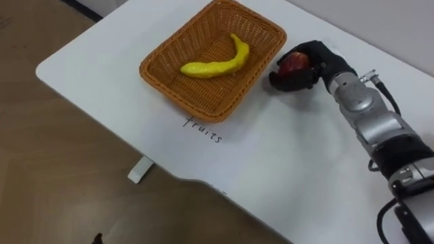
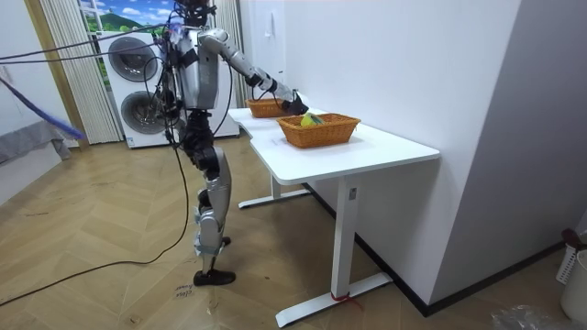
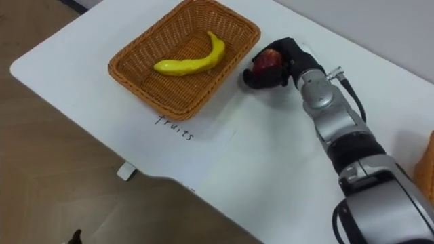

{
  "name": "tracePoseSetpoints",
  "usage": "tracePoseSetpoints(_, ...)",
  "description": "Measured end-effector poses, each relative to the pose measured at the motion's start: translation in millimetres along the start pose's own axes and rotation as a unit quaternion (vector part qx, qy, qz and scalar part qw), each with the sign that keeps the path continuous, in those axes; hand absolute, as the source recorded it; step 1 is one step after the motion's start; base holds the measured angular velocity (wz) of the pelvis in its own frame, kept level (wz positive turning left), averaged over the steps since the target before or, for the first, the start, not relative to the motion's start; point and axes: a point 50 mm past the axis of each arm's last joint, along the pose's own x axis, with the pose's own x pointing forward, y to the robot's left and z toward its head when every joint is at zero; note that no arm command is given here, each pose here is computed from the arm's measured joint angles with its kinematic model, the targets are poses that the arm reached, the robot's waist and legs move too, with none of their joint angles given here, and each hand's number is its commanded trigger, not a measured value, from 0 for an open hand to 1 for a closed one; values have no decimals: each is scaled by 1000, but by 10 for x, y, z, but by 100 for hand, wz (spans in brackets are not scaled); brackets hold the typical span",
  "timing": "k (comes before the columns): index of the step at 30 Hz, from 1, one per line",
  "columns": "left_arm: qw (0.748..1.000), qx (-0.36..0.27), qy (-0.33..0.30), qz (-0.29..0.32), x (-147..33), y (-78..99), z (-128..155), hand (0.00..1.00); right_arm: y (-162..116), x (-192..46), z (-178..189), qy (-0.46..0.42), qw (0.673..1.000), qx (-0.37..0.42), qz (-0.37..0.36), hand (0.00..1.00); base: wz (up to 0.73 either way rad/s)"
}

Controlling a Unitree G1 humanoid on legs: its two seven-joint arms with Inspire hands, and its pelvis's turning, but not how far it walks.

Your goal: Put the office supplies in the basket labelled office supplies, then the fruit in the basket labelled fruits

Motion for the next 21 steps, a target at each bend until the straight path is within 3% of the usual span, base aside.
tracePoseSetpoints(11,1000,-8,27,10,-61,-24,-152,0,31,-160,-95,-10,998,-60,16,100,-8)
tracePoseSetpoints(21,997,-40,50,41,-104,-6,-237,0,-249,-201,165,-50,993,-106,-33,100,-8)
